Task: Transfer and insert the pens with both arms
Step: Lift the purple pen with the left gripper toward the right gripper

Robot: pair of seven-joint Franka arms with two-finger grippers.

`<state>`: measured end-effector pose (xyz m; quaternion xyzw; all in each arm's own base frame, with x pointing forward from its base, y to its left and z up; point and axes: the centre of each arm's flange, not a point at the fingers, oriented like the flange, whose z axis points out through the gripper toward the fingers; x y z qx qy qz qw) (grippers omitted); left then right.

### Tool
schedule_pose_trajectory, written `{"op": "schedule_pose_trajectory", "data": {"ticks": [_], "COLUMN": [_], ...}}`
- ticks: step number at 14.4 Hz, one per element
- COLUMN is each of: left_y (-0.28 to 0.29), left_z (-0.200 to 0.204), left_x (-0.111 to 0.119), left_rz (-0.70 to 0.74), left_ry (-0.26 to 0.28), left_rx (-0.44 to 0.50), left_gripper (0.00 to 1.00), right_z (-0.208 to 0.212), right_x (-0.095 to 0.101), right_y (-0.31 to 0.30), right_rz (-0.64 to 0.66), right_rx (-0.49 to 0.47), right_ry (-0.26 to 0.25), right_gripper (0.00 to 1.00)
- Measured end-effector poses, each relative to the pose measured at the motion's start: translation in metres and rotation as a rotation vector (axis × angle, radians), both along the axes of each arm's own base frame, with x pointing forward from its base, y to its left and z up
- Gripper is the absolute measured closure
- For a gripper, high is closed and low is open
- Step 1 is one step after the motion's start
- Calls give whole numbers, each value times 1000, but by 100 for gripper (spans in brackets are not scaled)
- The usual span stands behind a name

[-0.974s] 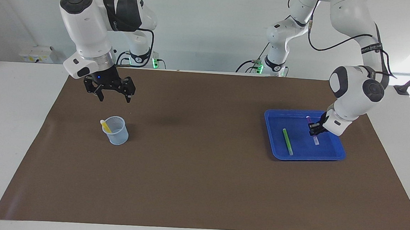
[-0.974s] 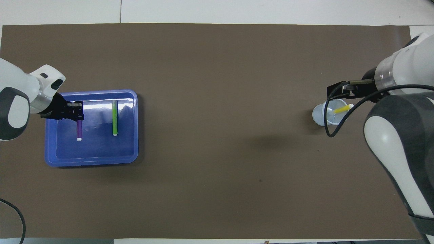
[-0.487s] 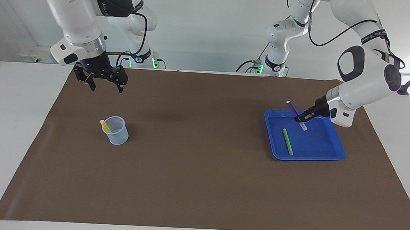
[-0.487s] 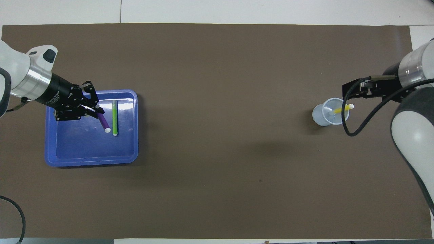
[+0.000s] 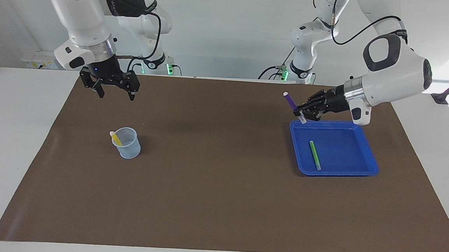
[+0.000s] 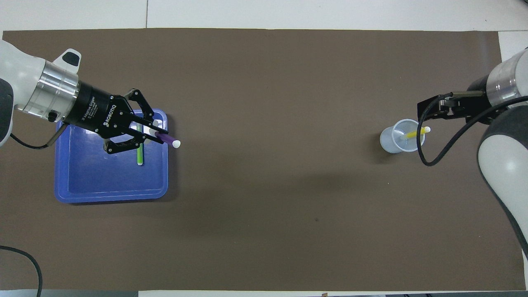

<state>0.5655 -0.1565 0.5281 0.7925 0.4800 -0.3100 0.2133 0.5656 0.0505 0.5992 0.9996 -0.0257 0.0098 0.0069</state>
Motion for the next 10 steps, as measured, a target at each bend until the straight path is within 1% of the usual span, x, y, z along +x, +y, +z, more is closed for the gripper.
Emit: {"op": "schedule_pose_trajectory", "data": {"ticks": [2, 4, 5, 7, 9, 10], "left_y": [-25, -48, -58, -77, -100, -110], "left_z": [6, 10, 11, 8, 4, 1], "left_x": [-6, -9, -10, -15, -26, -33], "left_rz": [55, 123, 154, 198, 232, 254], "left_ry": [67, 115, 138, 176, 196, 200], "left_rx": [-10, -24, -32, -54, -75, -92], "left_gripper": [83, 83, 83, 83, 83, 83], "right_z": [2, 4, 6, 16, 27, 31], "right_x": [0, 0, 0, -1, -1, -1], "right_y": [2, 13, 23, 44, 55, 60], "right_rz": [3, 18, 29, 42, 17, -17], "right_rx": [1, 19, 53, 152, 272, 334], "right_ry": [-5, -11, -16, -22, -24, -18], "right_gripper": [0, 0, 0, 0, 0, 0]}}
